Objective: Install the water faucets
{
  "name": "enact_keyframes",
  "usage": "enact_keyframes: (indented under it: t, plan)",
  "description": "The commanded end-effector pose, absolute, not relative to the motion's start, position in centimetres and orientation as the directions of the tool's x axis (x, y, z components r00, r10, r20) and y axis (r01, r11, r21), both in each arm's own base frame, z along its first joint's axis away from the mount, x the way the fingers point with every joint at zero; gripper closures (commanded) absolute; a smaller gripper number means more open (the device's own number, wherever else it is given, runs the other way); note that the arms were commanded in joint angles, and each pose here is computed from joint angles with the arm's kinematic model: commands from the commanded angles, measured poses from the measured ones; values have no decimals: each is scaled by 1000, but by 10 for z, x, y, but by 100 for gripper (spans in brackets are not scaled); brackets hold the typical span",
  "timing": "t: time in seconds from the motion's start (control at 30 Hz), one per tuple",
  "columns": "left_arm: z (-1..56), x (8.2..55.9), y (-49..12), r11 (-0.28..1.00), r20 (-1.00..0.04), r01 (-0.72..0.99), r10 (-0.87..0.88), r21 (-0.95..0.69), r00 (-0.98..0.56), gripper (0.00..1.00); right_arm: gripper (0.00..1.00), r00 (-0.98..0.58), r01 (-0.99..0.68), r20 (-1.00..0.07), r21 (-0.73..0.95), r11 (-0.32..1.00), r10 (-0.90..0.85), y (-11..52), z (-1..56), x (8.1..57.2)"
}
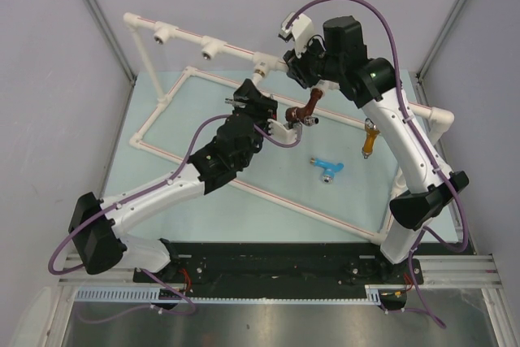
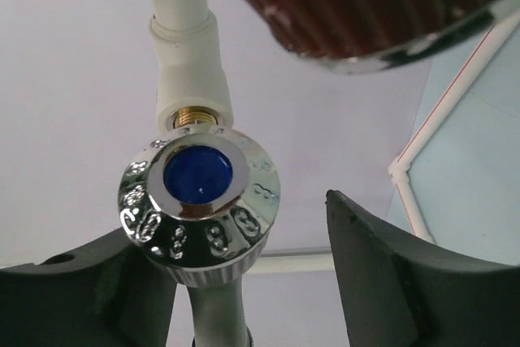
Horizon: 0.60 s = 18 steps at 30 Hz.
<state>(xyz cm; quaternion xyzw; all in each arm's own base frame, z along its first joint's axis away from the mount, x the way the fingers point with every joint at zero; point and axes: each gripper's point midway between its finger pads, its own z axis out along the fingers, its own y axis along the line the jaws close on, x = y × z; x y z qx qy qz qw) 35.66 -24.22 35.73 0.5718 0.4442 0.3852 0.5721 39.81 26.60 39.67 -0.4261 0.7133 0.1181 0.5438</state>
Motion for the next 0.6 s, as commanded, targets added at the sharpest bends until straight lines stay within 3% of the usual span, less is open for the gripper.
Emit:
enact_keyframes:
  t: [0.0,0.07,0.23,0.57]
  plan:
    - [323,358,-252,-33,-19,143,937,989,348,25,96,-107,-822,-890,-171,542,-443,287,391,355]
    - [327,358,-252,-13,-35,134,936,991,351,15,96,-110,-822,-888,-170,543,-446,286,390,355]
    - [342,354,-248,52,-89,112,930,992,356,1,94,-108,-819,-889,-174,547,-444,285,391,355]
    - [381,335,-246,225,-247,102,866,969,435,0,90,-109,-817,-890,-174,550,-443,285,392,355]
